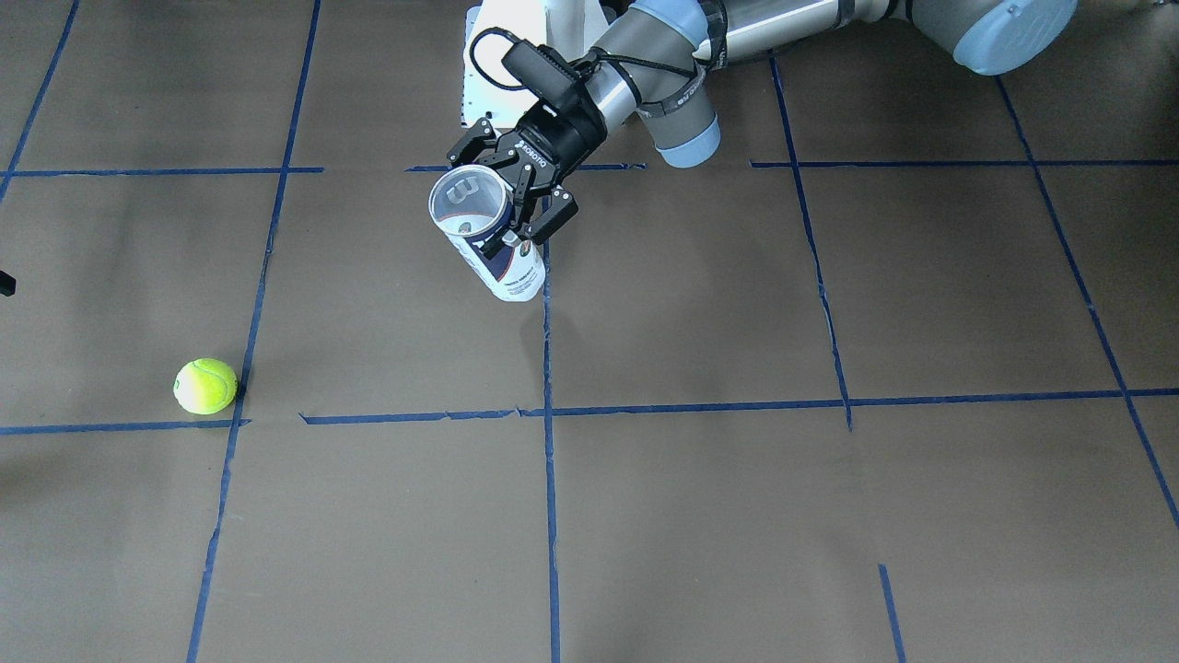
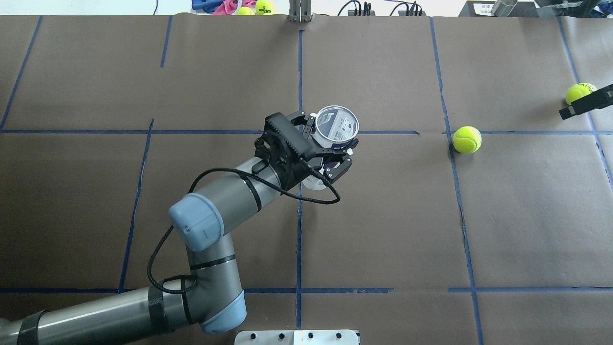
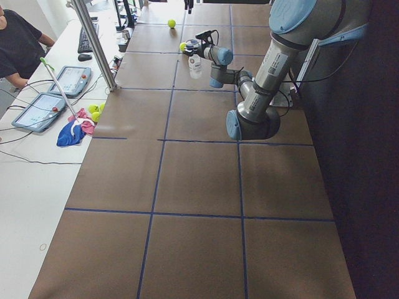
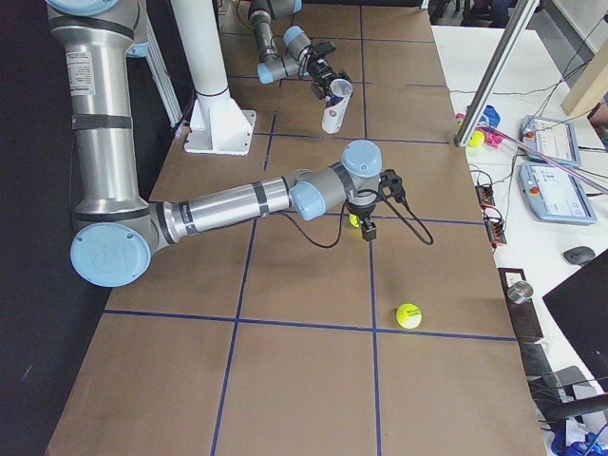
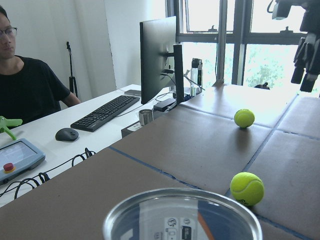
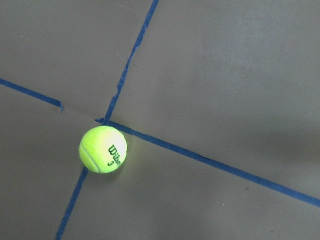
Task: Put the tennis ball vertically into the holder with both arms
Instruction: 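Lift the upright can with the left gripper while the right arm reaches out, then grasp the nearer yellow tennis ball with the right gripper and lift it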
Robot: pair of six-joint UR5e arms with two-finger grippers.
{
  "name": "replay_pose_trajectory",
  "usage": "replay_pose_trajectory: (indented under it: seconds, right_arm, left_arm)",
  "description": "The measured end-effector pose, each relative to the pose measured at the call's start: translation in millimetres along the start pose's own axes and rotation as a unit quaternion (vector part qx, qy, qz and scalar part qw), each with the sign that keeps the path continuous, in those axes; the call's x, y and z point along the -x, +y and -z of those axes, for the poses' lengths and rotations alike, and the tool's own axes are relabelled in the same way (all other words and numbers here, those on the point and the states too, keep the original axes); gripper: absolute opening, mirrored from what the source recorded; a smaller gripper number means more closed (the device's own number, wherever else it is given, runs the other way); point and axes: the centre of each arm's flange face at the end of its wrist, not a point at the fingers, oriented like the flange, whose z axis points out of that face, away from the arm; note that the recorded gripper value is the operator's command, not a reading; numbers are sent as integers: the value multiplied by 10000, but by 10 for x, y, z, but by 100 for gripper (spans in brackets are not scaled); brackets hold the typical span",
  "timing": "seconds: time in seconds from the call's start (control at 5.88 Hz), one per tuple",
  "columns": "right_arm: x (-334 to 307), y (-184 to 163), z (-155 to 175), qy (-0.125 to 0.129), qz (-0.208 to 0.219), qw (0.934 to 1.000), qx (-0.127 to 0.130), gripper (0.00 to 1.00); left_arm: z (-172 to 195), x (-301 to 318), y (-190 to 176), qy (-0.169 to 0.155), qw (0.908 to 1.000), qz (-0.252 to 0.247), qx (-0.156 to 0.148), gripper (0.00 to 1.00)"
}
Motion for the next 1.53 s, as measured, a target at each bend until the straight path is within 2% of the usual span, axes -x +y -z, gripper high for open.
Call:
replay_pose_trajectory:
  seconds: [0.34,0.51,0.68,1.02,1.53]
  right_arm:
    - [160,-137,-2,-35,23,10000,-64,100]
    - [293,-219,-46,-80,10,9999,-60,100]
    - [513,-353,-150,1,-46,10000,-85,100]
    - [953,-470,-568,450,-90,9989,-108,100]
    - [1250,-409,-957,694,28,9976,-10,100]
  left_arm:
    - [151,72,409,-228,9976,308,-578,78]
    - [186,146,587,-292,9968,330,-664,78]
    - [248,211,693,-289,9962,356,-746,78]
    - [305,261,821,-267,9959,354,-792,78]
    - [310,173,950,-238,9973,144,-684,78]
